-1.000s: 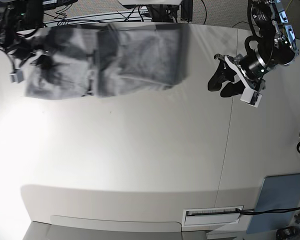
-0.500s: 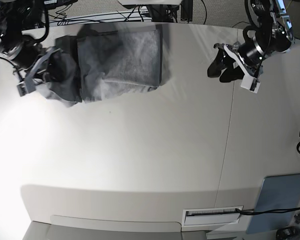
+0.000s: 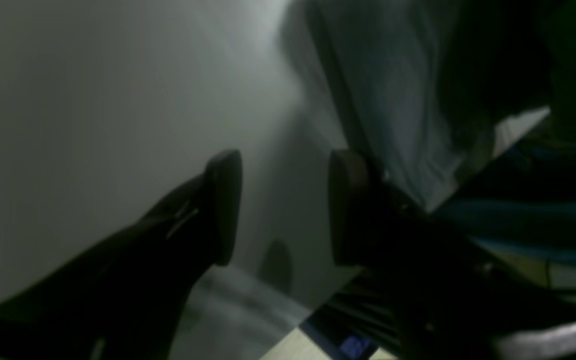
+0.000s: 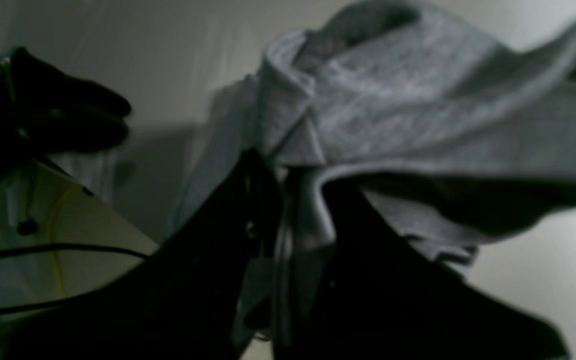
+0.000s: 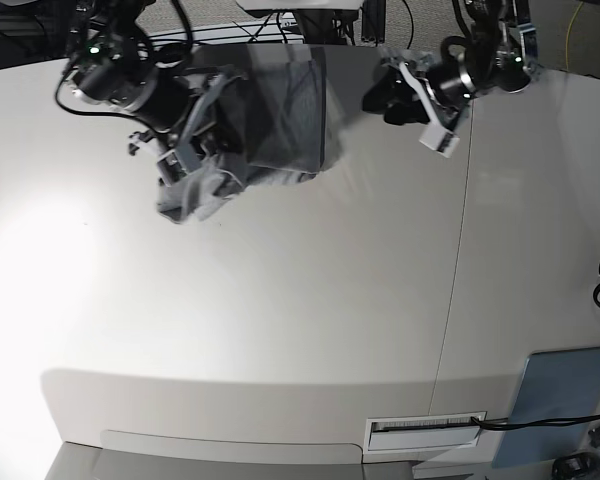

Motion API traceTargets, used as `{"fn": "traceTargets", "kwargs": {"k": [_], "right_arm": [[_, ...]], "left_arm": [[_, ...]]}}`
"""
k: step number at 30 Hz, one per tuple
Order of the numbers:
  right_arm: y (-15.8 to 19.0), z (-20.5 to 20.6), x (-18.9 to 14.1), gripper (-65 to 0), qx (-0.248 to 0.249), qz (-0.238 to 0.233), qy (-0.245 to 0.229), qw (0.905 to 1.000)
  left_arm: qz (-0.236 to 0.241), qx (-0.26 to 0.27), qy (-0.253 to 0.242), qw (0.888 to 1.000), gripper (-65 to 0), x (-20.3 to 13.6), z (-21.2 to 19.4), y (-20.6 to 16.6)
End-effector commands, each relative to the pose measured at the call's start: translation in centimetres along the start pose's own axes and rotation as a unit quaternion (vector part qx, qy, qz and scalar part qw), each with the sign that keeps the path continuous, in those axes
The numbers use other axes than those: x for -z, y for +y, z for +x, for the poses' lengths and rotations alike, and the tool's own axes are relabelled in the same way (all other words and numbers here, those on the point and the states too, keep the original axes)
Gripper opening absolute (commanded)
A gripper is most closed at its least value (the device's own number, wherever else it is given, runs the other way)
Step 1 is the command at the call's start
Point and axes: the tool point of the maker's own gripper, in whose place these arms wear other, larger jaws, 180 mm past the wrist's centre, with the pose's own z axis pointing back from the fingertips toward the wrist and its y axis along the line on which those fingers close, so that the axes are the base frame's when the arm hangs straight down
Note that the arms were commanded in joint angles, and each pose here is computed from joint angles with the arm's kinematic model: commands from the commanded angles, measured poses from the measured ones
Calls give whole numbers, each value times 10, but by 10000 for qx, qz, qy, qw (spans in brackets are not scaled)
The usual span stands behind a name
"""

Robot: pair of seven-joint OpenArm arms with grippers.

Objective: Fold the T-shirt properly
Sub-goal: 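Lift the end with the right gripper and fold it over toward the left gripper, then release the folded shirt and raise both grippers away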

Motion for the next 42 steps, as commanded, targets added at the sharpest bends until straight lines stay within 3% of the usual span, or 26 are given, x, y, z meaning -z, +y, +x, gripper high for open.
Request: {"fn": "traceTargets", "kwargs": {"k": [1,9,16,21,27,30,35,38,42], "right_arm": [[9,13,0,-650,-95,113,-267,9995],[42,10,21,-650,-540,16,-194,9983],[73,10,27,-643,-664,314,-259,9970],[93,7,31,-431,-704,626,-261,9952],[135,6,26,-416,-538,1504,-310,9867],[142,7,23,-416,-567,1706,-346,9831],[134,11,27,-416,-773,1490,-383,9851],[116,11,30,-416,-1010,1062,-349,9886],[74,15,32,-416,-944,233,-345,9947]], "left_arm": [[-125,105,-115,9998,-365,2,7,-8],[-261,541,409,9974,-365,21,-12,-27],[-145,570,350,9977,-365,21,-10,-23],[-141,572,353,9976,-365,21,-10,-23],[-141,572,349,9977,-365,21,-9,-23],[-138,581,323,9977,-365,21,-8,-23],[-18,620,243,9978,-365,15,-3,-14],[212,583,97,9980,-365,5,4,1],[599,450,-550,9957,-365,-18,30,24]]}}
